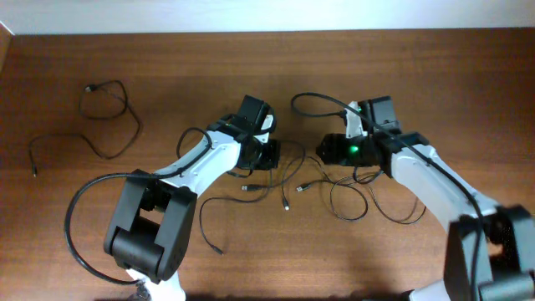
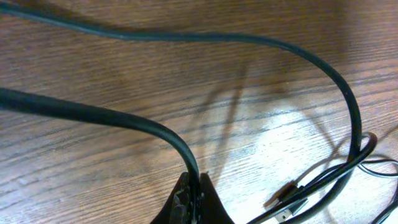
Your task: Untangle cables
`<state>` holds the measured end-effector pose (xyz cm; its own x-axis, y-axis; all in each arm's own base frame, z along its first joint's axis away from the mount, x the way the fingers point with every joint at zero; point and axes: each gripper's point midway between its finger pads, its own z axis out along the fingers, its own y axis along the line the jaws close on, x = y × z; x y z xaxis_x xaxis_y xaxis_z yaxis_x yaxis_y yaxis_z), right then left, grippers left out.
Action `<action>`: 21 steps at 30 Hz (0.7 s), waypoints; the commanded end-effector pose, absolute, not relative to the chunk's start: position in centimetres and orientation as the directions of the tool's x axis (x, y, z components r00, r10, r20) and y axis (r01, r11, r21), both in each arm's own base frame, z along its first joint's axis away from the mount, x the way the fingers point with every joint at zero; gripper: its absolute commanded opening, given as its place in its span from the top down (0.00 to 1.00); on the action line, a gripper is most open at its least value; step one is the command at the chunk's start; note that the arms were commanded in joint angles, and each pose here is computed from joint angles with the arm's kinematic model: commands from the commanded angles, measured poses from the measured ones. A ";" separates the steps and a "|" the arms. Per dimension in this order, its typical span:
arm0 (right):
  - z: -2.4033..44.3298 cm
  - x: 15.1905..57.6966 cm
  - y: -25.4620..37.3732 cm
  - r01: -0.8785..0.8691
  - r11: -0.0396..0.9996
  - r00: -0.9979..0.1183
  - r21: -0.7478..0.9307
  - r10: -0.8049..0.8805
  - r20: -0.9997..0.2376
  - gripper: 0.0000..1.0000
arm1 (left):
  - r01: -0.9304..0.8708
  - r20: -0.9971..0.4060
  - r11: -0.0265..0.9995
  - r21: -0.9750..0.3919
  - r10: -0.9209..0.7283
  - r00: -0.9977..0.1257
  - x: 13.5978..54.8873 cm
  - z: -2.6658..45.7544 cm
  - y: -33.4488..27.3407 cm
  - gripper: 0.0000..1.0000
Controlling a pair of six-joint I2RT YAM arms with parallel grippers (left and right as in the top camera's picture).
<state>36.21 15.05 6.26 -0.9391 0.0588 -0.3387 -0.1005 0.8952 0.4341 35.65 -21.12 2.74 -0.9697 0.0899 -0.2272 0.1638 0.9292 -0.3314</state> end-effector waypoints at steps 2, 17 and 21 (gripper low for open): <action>4.2 36.2 15.4 -0.102 0.902 -0.953 0.420 0.032 -0.301 0.35 | 0.155 -0.223 0.935 -0.319 0.085 -0.971 35.8 2.4 -20.9 0.99; 3.1 35.1 16.8 -0.138 0.903 -0.960 0.406 -0.020 -0.280 0.42 | 0.155 -0.223 0.934 -0.321 0.085 -0.971 35.8 2.4 -21.0 0.99; 2.3 35.1 16.6 -0.157 0.920 -0.957 0.360 -0.051 -0.287 0.46 | 0.155 -0.222 0.934 -0.321 0.085 -0.971 35.8 2.4 -20.9 0.99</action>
